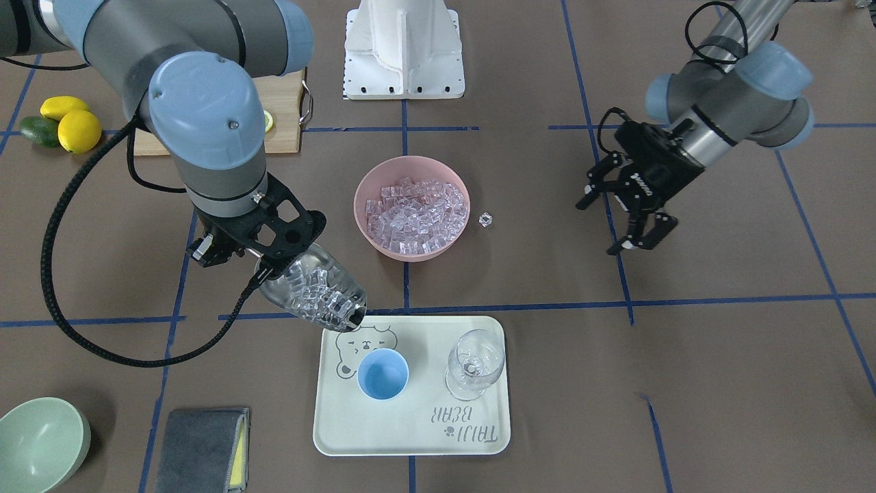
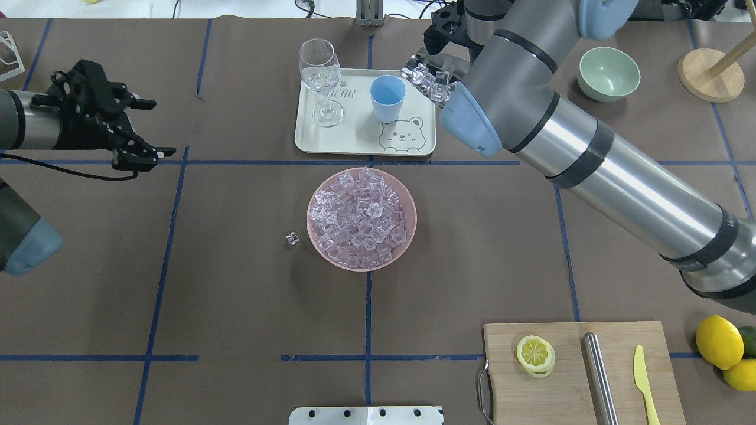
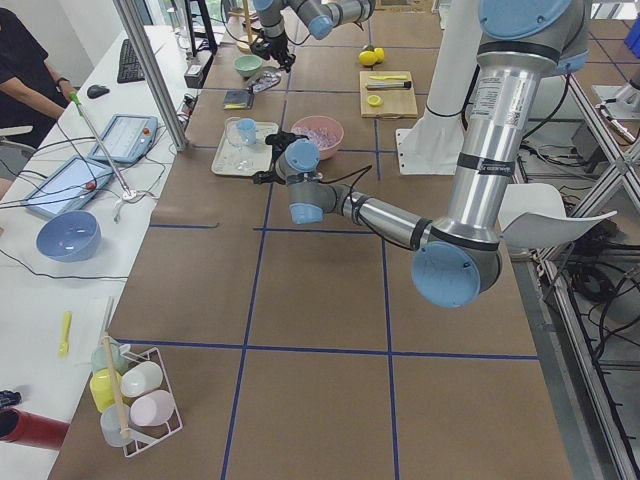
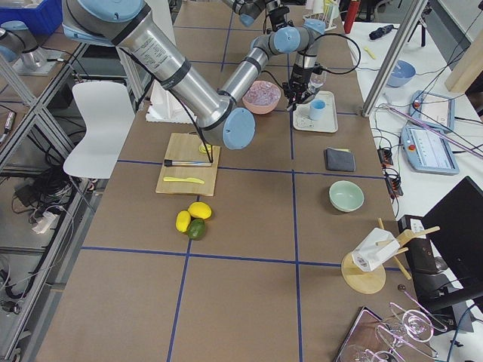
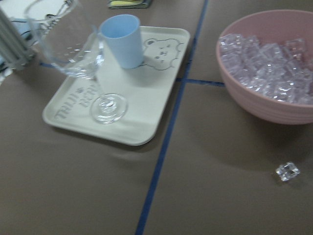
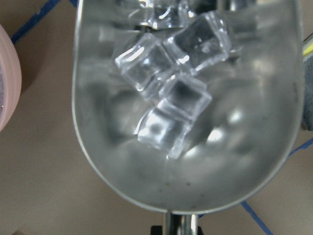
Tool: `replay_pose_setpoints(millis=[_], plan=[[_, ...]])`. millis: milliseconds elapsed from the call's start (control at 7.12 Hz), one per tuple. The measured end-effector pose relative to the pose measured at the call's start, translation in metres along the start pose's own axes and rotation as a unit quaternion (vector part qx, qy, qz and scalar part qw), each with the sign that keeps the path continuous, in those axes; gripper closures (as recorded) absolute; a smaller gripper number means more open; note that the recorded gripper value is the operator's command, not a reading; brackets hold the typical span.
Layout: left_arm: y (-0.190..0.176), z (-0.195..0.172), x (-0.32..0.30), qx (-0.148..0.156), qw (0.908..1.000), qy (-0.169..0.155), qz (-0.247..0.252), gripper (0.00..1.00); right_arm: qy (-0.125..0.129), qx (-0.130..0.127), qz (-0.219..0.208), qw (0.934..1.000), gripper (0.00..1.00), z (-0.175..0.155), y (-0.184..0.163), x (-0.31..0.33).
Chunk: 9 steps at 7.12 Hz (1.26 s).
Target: Put ice in cup with scoop
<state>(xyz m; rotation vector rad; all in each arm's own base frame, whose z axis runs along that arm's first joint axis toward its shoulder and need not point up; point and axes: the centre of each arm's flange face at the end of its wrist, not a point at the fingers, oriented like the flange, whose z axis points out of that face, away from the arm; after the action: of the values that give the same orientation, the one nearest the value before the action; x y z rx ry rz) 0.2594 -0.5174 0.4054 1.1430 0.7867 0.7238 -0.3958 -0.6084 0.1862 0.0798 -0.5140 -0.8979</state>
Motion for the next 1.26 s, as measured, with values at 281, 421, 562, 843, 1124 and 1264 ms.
replay_pose_setpoints(millis=[281, 421, 562, 843, 1124, 1264], plan=[[0.006, -0.011, -0.029, -0.004, 0.9957, -0.072, -0.059, 0.0, -0.006, -0.032, 0.018, 0.9993, 1.0, 0.006, -0.032, -0.001], [0.009, -0.017, -0.043, -0.012, 0.9932, -0.089, -0.074, 0.0, -0.008, -0.048, 0.021, 0.9986, 1.0, 0.011, -0.047, -0.005], [0.013, -0.024, -0.06, -0.033, 0.9902, -0.099, -0.092, 0.0, -0.01, -0.059, 0.022, 0.998, 1.0, 0.015, -0.056, -0.009], [0.02, -0.045, -0.092, -0.068, 0.9855, -0.089, -0.128, 0.0, -0.007, -0.077, 0.019, 0.9968, 1.0, 0.021, -0.065, -0.012], [0.024, -0.053, -0.1, -0.076, 0.9843, -0.081, -0.138, 0.0, 0.016, -0.108, 0.008, 0.994, 1.0, 0.008, -0.079, -0.014], [0.025, -0.054, -0.101, -0.077, 0.9841, -0.08, -0.139, 0.0, 0.03, -0.127, -0.006, 0.9915, 1.0, 0.002, -0.083, -0.014]])
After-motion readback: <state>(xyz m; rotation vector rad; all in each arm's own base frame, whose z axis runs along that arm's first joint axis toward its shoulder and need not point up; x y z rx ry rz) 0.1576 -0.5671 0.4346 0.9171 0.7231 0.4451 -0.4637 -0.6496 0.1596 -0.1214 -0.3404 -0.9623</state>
